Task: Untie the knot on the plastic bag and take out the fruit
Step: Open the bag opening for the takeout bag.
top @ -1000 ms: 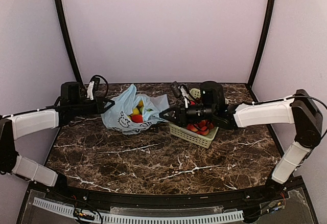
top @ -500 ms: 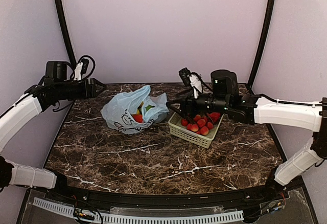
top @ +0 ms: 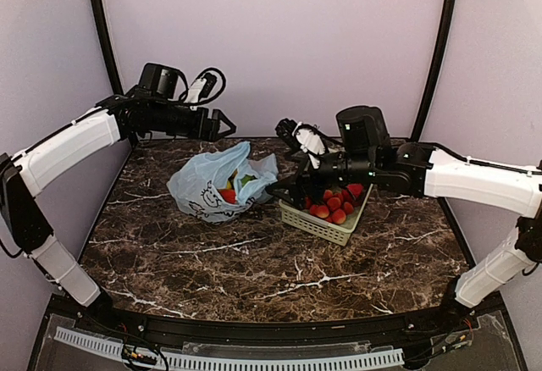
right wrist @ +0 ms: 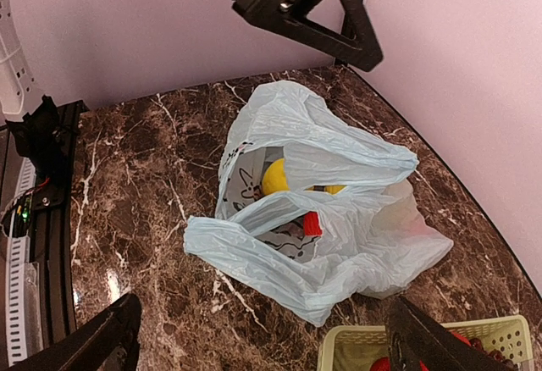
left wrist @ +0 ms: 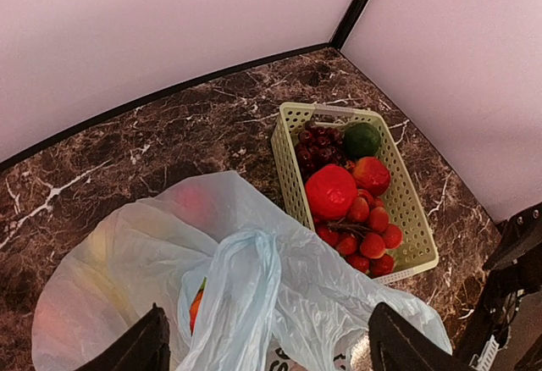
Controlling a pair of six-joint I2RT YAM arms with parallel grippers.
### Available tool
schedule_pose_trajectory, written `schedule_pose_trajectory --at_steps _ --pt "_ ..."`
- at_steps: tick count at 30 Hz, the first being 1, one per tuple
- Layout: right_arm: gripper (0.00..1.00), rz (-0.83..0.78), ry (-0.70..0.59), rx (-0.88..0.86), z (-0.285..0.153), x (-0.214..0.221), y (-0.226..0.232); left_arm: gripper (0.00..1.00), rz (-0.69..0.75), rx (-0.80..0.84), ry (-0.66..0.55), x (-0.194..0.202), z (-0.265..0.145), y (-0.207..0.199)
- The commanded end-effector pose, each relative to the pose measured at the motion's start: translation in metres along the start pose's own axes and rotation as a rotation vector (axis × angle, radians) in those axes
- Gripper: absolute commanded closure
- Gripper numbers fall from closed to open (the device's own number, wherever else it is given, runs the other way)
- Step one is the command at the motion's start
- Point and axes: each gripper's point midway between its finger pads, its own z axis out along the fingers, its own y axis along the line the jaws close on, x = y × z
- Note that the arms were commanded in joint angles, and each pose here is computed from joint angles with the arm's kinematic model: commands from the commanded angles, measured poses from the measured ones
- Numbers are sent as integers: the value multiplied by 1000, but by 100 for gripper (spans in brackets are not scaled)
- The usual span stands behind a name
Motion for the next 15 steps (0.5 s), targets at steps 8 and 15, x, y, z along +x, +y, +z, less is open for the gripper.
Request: schedule_pose_trajectory --at_steps 8,15 --pt "2 -13 14 -14 5 6 8 17 150 -110 154 2 63 4" --pt "2 -12 14 -4 4 8 7 16 176 -175 247 23 83 12"
